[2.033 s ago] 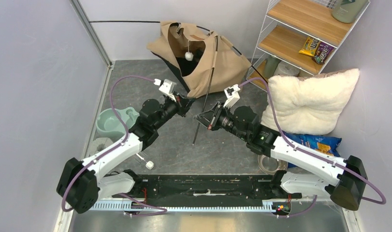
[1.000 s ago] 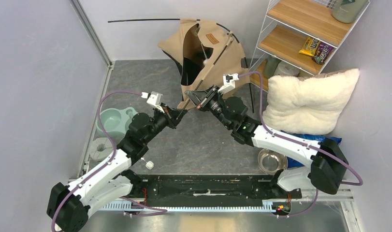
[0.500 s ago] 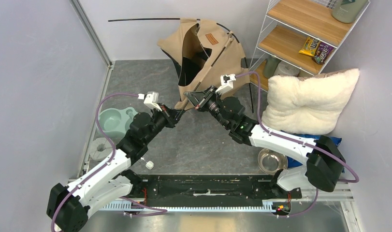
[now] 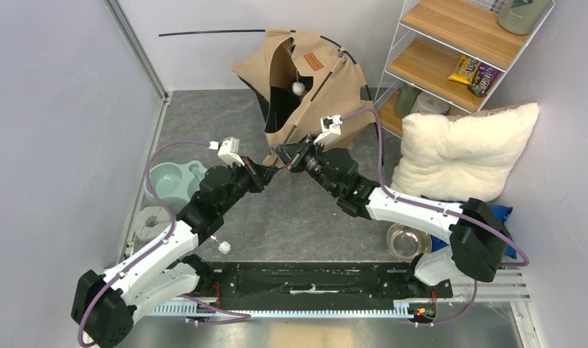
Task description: Set up the pet tent
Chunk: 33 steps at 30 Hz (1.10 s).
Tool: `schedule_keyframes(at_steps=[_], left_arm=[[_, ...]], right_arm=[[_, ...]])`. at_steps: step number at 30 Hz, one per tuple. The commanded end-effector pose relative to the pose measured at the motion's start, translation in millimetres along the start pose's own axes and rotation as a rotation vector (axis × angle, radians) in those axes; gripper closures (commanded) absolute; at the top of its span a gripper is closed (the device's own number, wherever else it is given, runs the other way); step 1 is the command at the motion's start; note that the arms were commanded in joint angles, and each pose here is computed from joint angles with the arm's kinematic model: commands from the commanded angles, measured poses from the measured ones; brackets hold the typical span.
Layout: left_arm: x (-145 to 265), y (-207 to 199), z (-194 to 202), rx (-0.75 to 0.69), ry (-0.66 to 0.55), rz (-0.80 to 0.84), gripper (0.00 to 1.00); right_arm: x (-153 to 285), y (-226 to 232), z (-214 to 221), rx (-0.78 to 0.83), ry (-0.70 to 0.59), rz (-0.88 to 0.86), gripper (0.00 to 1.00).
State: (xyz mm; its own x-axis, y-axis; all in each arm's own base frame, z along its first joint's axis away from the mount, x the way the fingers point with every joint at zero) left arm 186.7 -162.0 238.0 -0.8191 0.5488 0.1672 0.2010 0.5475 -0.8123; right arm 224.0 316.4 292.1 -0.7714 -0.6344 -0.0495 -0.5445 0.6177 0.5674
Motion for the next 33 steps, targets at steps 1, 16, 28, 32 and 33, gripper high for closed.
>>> schedule_keyframes(at_steps=[1,16,28,32,33], left_arm=[[-2,-14,-4,0.057,0.0,0.034,0.98],[-9,-1,2,0.054,-0.014,-0.013,0.98],[-10,0,4,0.039,0.004,-0.012,0.98],[-11,1,5,0.017,0.022,-0.002,0.98],[-11,1,6,0.011,0.027,0.0,0.98]], right_arm=[[0,-6,0,0.084,0.008,0.024,0.89],[34,2,6,0.067,0.137,-0.133,0.5],[30,-4,20,0.036,0.178,-0.119,0.69],[24,-3,22,0.02,0.165,-0.121,0.81],[23,-4,21,0.022,0.161,-0.111,0.91]])
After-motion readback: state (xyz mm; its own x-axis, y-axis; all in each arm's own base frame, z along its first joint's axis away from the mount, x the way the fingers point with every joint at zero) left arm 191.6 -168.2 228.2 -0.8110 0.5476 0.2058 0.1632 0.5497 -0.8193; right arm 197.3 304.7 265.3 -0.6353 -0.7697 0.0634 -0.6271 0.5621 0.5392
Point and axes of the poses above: each gripper's point midway between its finger pads, its own x axis back along the fingers, its own y axis along the line the jaws close on, z = x × y, the point moved 10 cm from there along x, back along the fingers, and after that the axes turned 14 degrees about x, right-handed, at the moved point
